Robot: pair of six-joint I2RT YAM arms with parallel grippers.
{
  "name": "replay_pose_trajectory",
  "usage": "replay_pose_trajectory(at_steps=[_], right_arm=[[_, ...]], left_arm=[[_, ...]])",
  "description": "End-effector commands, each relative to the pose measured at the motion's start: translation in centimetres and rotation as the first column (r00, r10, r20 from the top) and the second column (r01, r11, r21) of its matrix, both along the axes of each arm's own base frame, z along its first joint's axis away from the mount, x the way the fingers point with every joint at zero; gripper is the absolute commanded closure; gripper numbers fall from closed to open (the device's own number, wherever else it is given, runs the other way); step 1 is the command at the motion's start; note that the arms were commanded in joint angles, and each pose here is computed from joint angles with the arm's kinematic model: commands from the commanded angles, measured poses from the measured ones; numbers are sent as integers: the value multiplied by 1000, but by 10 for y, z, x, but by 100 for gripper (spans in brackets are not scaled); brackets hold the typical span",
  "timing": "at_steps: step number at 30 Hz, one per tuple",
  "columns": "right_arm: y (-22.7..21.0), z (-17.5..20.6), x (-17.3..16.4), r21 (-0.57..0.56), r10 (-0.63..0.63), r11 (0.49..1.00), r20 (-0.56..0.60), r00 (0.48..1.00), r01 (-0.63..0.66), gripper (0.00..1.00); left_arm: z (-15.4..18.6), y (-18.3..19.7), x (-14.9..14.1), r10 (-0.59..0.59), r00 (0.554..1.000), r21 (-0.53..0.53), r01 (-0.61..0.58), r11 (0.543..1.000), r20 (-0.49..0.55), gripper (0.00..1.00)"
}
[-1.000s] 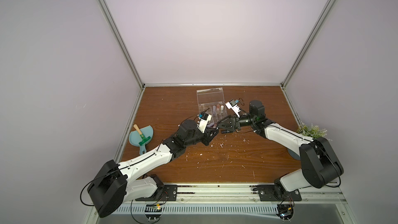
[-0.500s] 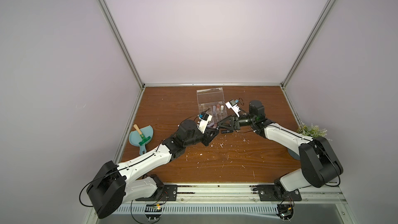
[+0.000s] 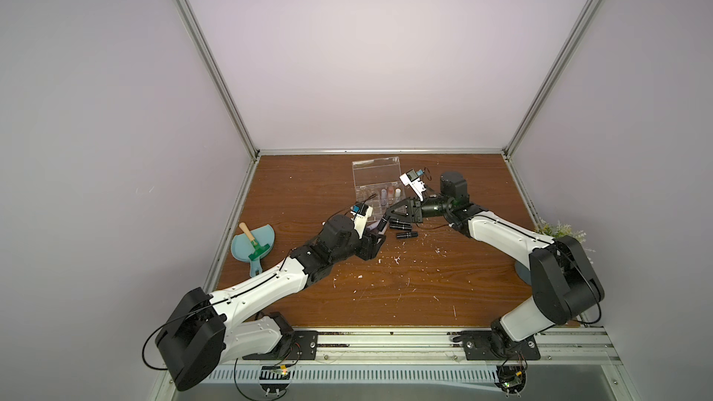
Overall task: Arrange the lipsticks in the organizer
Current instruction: Pick up the lipstick at the center of the board.
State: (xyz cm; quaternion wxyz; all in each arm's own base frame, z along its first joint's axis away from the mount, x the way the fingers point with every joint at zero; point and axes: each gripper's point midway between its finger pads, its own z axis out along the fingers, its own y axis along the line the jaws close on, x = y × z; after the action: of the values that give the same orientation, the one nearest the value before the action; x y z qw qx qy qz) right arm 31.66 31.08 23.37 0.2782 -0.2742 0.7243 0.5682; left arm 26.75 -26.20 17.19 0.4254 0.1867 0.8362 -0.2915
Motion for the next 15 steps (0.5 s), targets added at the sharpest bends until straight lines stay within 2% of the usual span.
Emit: replay_pose_trajectory(at_steps=[1,9,15], right_arm=[[-6,2,39,-102,-165,979,108,980,176,82],[-18,13,92,-153,-384,889,267,884,432,79],[1,15,104,-174,-403,852,383,831,493,79]], left_arm=[[12,19,10,84,995,43,-86,995,57,35],[3,45,15,188,979,131,-196,972,74,35],[4,49,16,212,975,109,-219,970,68,35]])
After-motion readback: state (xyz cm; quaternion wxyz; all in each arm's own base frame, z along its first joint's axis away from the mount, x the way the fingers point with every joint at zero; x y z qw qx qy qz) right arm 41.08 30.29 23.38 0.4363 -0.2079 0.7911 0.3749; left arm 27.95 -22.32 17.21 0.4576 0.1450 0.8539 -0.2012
